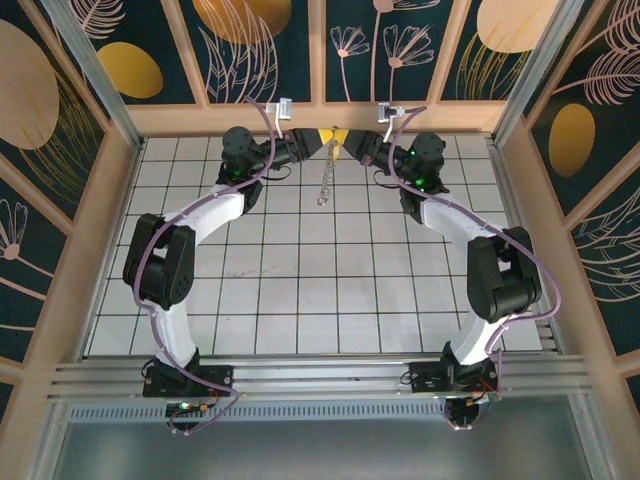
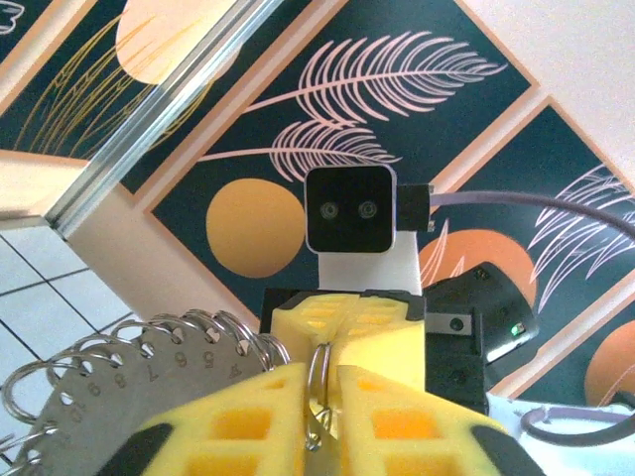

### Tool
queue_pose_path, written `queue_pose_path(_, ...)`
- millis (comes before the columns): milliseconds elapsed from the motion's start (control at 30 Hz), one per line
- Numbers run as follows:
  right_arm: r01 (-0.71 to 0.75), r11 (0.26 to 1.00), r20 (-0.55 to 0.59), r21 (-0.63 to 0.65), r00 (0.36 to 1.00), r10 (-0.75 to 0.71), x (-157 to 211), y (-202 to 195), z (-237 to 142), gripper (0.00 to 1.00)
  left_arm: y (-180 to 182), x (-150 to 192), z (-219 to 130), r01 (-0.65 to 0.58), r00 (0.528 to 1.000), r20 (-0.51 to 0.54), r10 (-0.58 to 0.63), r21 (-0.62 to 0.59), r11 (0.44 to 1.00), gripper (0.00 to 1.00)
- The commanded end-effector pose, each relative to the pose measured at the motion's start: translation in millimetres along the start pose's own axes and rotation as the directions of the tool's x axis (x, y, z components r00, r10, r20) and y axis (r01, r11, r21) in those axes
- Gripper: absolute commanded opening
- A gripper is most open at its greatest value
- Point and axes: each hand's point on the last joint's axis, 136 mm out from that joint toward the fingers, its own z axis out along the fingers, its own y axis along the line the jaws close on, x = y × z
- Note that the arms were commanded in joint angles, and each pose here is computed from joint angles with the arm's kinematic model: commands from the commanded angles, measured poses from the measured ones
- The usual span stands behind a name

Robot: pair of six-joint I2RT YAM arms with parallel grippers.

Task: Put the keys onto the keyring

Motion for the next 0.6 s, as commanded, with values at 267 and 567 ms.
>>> queue_pose_path(267, 0.077, 0.996, -0.141, -0.049, 0.986, -0.084, -18.4, -13.6, -13.2, 0.00, 9.0, -20.1, -11.1, -0.128, 0.992, -0.034, 0.125, -0.108, 0.986, 0.45)
queue_pose_path(567, 0.101, 0.989, -0.312, -0.107, 0.941, -0.130, -11.4, -30.0, -8.7, 0.00, 15.9, -23.3, -6.3, -0.172, 0.972, -0.177, 0.156, -0.082, 0.982, 0.50)
